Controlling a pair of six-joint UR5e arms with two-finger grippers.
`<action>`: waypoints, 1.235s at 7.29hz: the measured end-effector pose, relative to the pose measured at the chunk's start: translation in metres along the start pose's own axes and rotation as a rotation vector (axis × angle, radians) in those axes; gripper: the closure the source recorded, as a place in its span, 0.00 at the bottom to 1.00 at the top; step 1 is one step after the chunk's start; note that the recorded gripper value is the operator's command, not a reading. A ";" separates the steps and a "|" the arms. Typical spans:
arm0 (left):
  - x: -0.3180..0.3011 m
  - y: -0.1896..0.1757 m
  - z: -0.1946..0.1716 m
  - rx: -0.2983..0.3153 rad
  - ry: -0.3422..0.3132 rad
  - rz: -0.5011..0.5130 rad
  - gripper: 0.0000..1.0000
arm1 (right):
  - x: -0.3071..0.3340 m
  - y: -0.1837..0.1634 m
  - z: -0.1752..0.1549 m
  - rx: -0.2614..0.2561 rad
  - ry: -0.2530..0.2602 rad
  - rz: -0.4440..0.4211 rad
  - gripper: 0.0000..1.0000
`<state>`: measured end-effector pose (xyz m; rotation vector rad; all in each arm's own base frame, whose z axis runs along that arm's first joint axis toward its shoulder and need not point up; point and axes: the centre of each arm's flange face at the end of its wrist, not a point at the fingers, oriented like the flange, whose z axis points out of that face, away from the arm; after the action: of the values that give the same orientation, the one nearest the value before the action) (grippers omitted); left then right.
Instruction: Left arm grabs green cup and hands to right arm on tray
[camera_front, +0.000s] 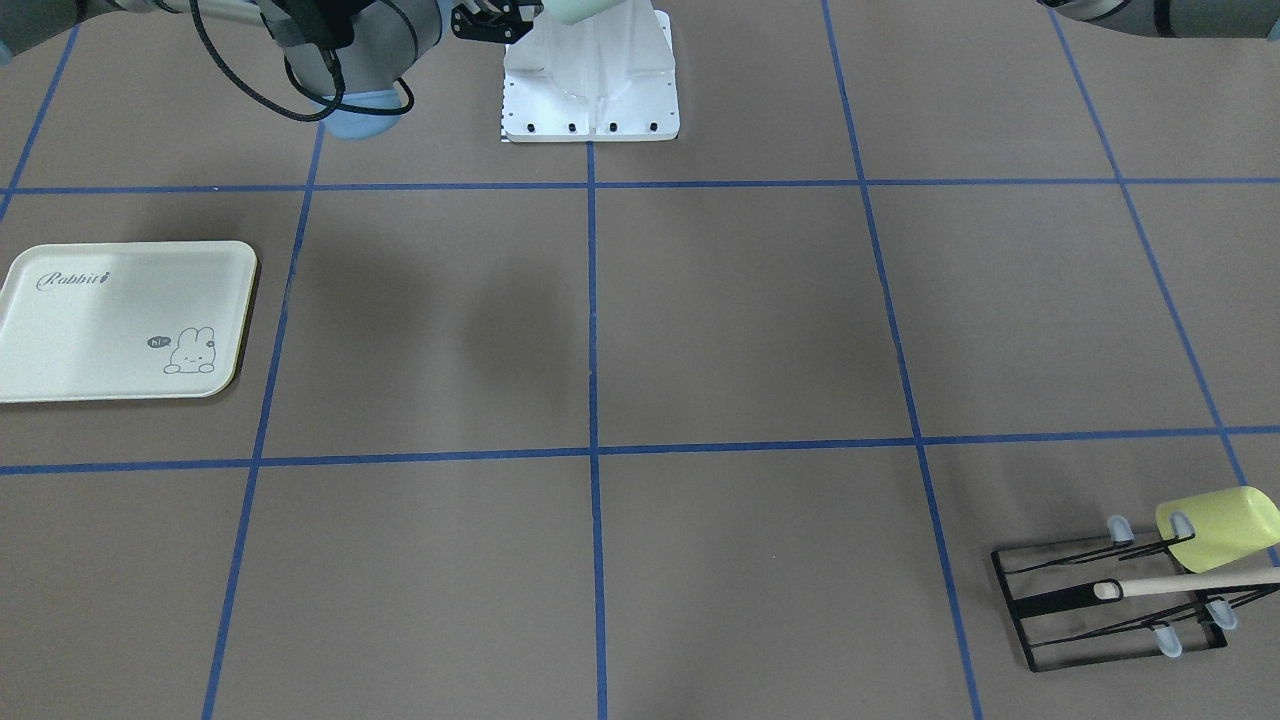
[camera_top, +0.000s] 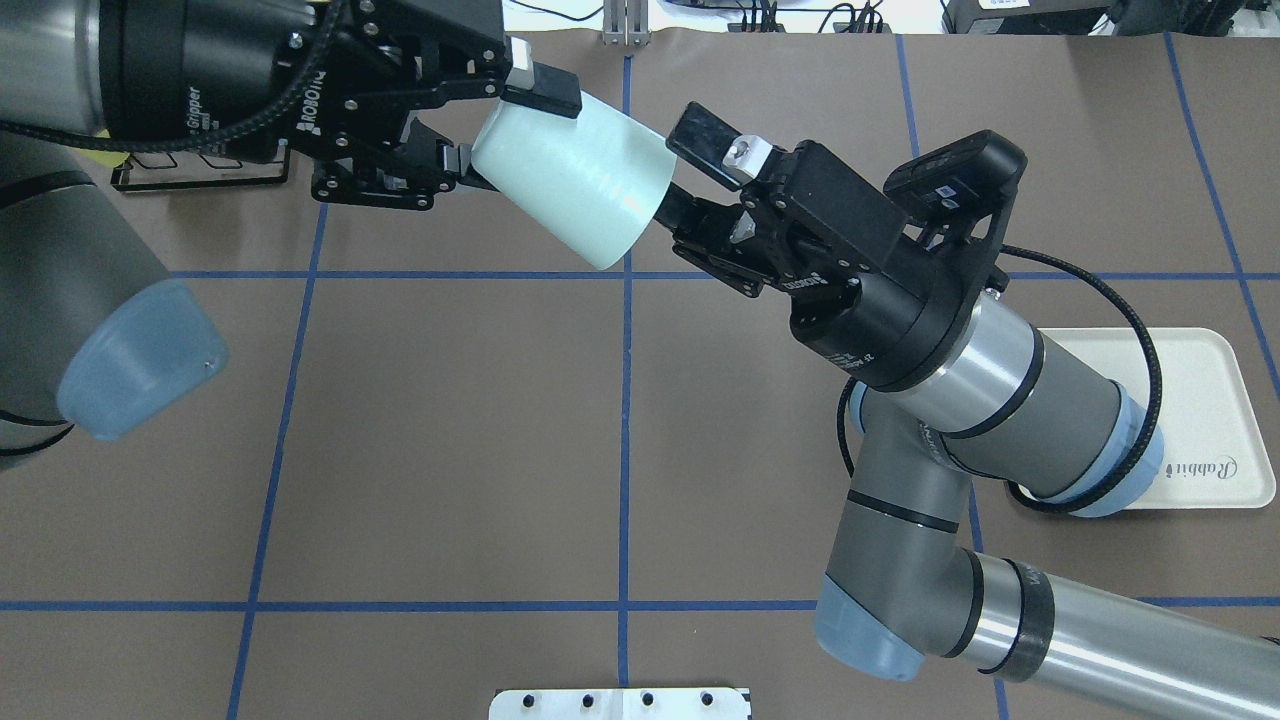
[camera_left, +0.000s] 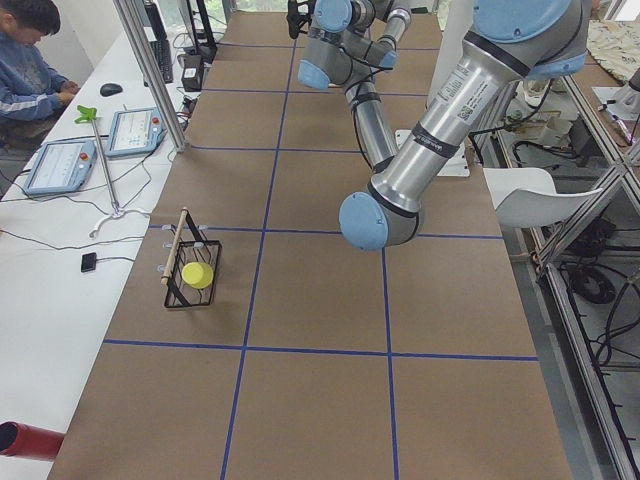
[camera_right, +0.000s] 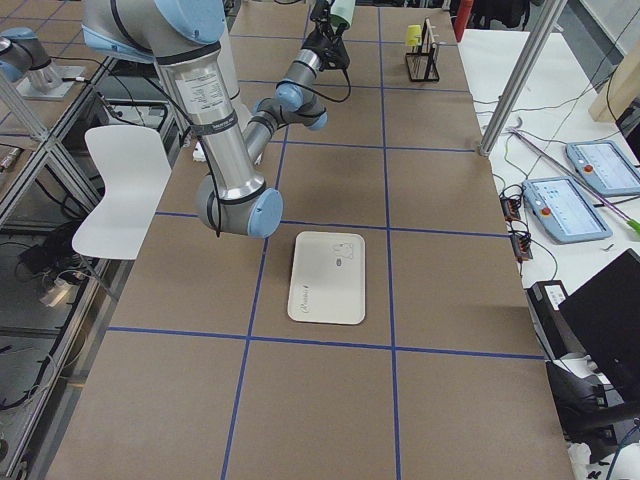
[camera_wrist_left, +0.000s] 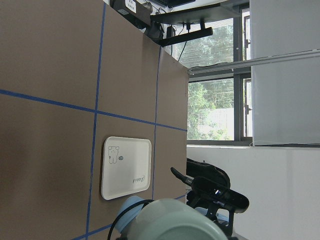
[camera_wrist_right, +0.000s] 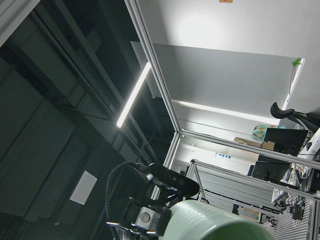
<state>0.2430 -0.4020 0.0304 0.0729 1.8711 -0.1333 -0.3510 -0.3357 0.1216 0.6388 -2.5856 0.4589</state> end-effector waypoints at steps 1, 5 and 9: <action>0.000 0.001 0.000 -0.001 0.001 0.001 0.99 | 0.000 0.002 0.002 0.004 -0.003 0.006 0.34; 0.001 0.001 -0.001 -0.002 0.002 0.000 0.57 | -0.001 0.005 0.003 0.004 -0.008 0.011 0.92; 0.013 -0.002 0.003 0.011 0.012 0.122 0.00 | -0.005 0.006 0.003 0.003 -0.020 0.016 1.00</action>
<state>0.2415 -0.4042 0.0176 0.1952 1.8725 -0.0586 -0.3509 -0.3306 0.1151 0.6271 -2.6106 0.4634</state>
